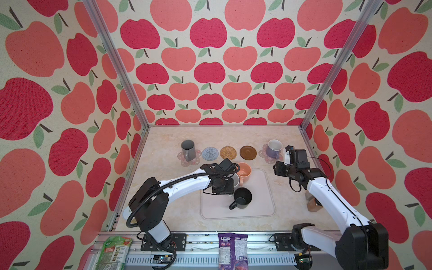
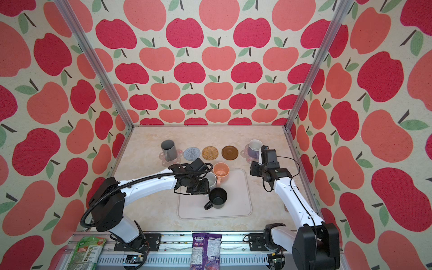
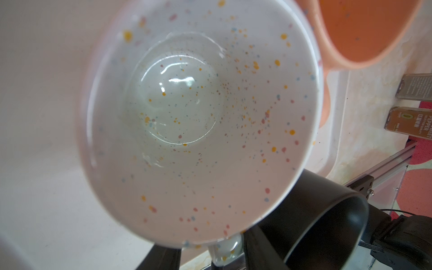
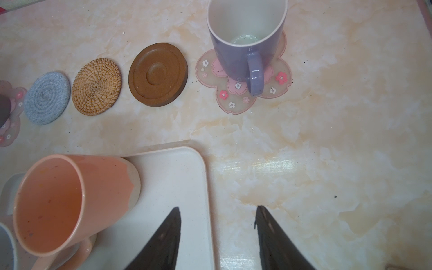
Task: Place cups on coasters
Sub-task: Rotate the cup on the tray.
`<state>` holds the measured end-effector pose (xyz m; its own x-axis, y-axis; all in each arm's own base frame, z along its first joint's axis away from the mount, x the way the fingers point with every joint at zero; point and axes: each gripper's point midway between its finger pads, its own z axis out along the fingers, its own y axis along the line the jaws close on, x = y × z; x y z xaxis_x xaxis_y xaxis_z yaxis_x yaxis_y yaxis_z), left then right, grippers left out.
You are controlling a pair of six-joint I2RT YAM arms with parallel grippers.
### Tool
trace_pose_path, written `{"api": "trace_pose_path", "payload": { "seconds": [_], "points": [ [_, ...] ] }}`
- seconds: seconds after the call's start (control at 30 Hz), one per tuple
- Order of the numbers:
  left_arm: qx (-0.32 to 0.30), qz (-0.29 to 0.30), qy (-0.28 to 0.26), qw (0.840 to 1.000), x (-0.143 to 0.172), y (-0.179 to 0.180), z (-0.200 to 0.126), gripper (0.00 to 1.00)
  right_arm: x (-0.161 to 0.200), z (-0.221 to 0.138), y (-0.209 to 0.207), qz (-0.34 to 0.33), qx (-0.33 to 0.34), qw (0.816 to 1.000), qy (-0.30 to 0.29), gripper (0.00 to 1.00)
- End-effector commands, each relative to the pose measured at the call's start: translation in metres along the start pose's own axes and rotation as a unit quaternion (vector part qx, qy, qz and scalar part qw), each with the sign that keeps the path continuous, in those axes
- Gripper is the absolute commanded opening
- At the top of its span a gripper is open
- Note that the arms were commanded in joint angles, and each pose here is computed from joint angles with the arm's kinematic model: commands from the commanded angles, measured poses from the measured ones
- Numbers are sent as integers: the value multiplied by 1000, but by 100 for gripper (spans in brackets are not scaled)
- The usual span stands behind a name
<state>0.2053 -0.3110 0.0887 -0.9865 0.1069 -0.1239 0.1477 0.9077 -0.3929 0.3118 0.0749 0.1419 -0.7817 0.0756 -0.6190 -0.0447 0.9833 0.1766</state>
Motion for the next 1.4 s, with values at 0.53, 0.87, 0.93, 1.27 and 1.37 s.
{"api": "trace_pose_path", "payload": {
  "seconds": [0.53, 0.87, 0.93, 1.27, 1.37],
  "points": [
    [-162, 42, -5, 986, 2, 66, -32, 42, 9, -2, 0, 8, 3, 1000, 8, 55],
    [-142, 87, -21, 986, 0, 62, -39, 42, 7, -6, 1, 11, 1, 1000, 6, 55],
    [-134, 92, -26, 986, 0, 61, -40, 42, 6, -7, 1, 10, 2, 1000, 6, 55],
    [-122, 112, -34, 986, 1, 60, -44, 43, 5, -4, 2, 17, -2, 1000, 7, 55],
    [-123, 114, -35, 985, 3, 61, -45, 43, 5, -3, 2, 17, -2, 1000, 9, 55]
  ]
}}
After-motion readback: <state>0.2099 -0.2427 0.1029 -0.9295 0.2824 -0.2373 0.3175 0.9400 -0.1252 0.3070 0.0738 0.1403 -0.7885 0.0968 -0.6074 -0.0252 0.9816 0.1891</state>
